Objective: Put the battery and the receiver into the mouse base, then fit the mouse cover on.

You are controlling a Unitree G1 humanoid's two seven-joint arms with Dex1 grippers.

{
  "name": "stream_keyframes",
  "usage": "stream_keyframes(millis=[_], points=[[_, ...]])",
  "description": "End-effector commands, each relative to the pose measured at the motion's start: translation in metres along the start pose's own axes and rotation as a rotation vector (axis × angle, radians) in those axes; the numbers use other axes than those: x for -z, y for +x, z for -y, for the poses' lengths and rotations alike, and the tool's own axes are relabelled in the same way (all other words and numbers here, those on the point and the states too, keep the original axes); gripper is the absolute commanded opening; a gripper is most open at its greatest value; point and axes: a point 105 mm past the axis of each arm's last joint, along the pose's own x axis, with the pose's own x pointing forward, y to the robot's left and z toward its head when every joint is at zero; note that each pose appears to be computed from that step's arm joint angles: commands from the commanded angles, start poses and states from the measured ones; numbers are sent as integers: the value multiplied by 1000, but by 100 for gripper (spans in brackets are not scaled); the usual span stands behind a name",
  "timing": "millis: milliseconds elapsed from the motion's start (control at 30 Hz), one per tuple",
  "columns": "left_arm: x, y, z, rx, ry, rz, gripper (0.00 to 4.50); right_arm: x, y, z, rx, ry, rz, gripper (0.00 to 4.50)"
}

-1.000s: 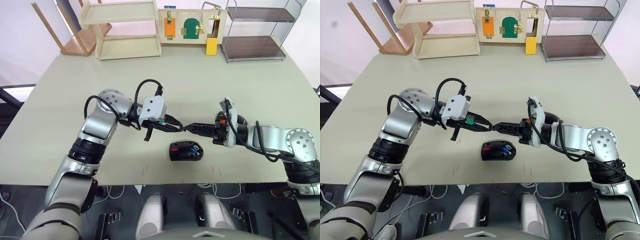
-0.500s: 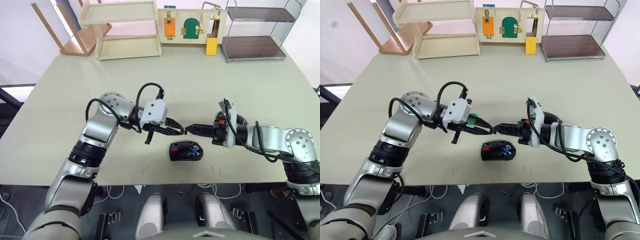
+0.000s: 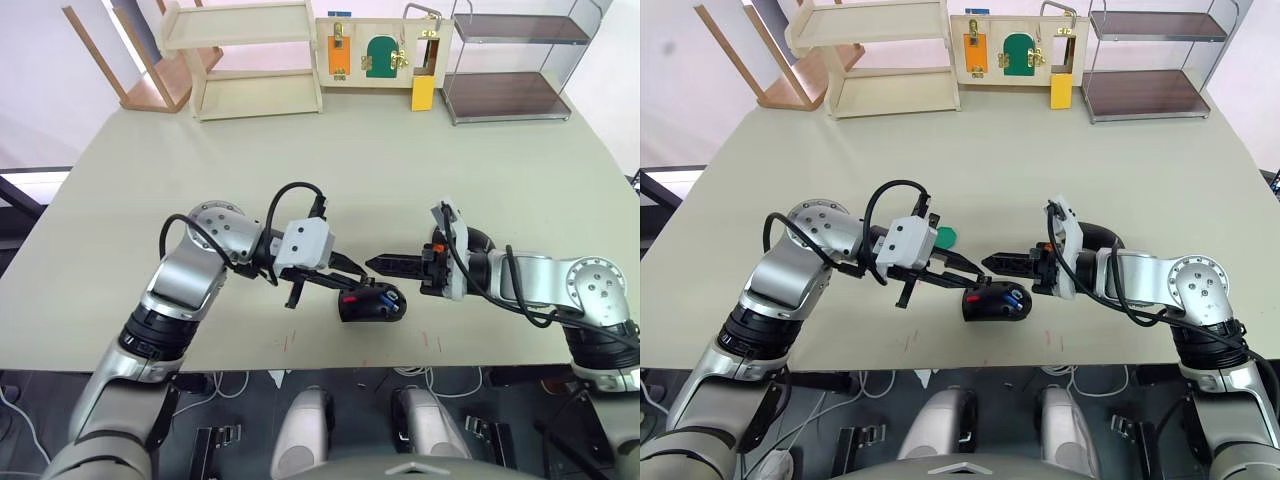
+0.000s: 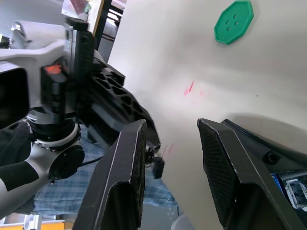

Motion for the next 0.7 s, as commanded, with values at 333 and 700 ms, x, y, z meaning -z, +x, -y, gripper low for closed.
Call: stream_keyframes(millis=[333,700], points=[[-15,-3,-9,-68,33,17,11,0,-7,-8,-37,-15,2,179],[-5,-4,-13,-76,28,5,11,3,-7,-7,-38,-14,-12,179]])
